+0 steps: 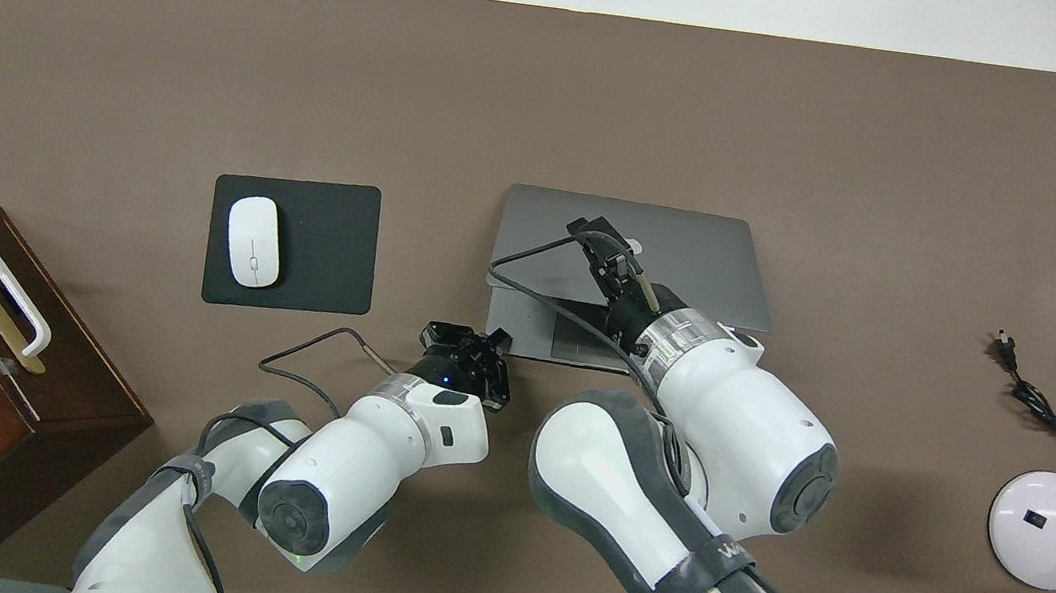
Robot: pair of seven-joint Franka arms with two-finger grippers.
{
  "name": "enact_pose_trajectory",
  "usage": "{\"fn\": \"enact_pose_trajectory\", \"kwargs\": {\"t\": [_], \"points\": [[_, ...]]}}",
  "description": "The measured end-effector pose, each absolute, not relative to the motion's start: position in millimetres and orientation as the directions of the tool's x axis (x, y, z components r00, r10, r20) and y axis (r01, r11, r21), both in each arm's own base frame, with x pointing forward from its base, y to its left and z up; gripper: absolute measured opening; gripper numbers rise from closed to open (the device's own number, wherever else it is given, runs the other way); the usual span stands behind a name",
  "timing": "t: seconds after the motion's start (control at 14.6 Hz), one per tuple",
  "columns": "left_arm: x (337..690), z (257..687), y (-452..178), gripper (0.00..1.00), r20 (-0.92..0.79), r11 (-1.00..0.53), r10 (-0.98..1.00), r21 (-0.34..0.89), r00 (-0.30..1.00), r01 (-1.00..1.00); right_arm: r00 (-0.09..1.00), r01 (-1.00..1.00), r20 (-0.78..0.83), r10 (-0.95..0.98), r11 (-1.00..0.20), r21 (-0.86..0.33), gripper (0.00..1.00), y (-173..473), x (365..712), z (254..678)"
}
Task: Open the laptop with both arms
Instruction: 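Lift the lid upward and away with the right gripper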
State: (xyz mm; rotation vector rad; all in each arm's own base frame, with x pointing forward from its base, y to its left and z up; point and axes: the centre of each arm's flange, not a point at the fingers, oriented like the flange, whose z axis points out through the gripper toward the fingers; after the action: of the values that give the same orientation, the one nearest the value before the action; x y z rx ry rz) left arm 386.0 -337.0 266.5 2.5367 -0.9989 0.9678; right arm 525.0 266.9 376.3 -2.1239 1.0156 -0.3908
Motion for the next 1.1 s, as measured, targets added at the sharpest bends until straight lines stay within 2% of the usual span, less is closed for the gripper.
{"fn": "enact_pose_trajectory", "kwargs": {"t": [0.14,0.55,1.1], "points": [[386,266,-337,0.01,0.663,-0.734,-0.514,-0.012,0.545,-0.679,0.668,-0.513,-0.019,-0.744,-0.442,-0.735,1.00,262,539,384],[386,267,-337,0.01,0.663,-0.732,-0.517,-0.015,0.542,-0.681,0.676,-0.494,-0.032,-0.737,-0.420,-0.762,1.00,255,576,398],[386,266,-337,0.01,0.663,-0.729,-0.522,-0.019,0.537,-0.685,0.693,-0.481,-0.019,-0.721,-0.442,-0.757,1.00,242,607,391]]}}
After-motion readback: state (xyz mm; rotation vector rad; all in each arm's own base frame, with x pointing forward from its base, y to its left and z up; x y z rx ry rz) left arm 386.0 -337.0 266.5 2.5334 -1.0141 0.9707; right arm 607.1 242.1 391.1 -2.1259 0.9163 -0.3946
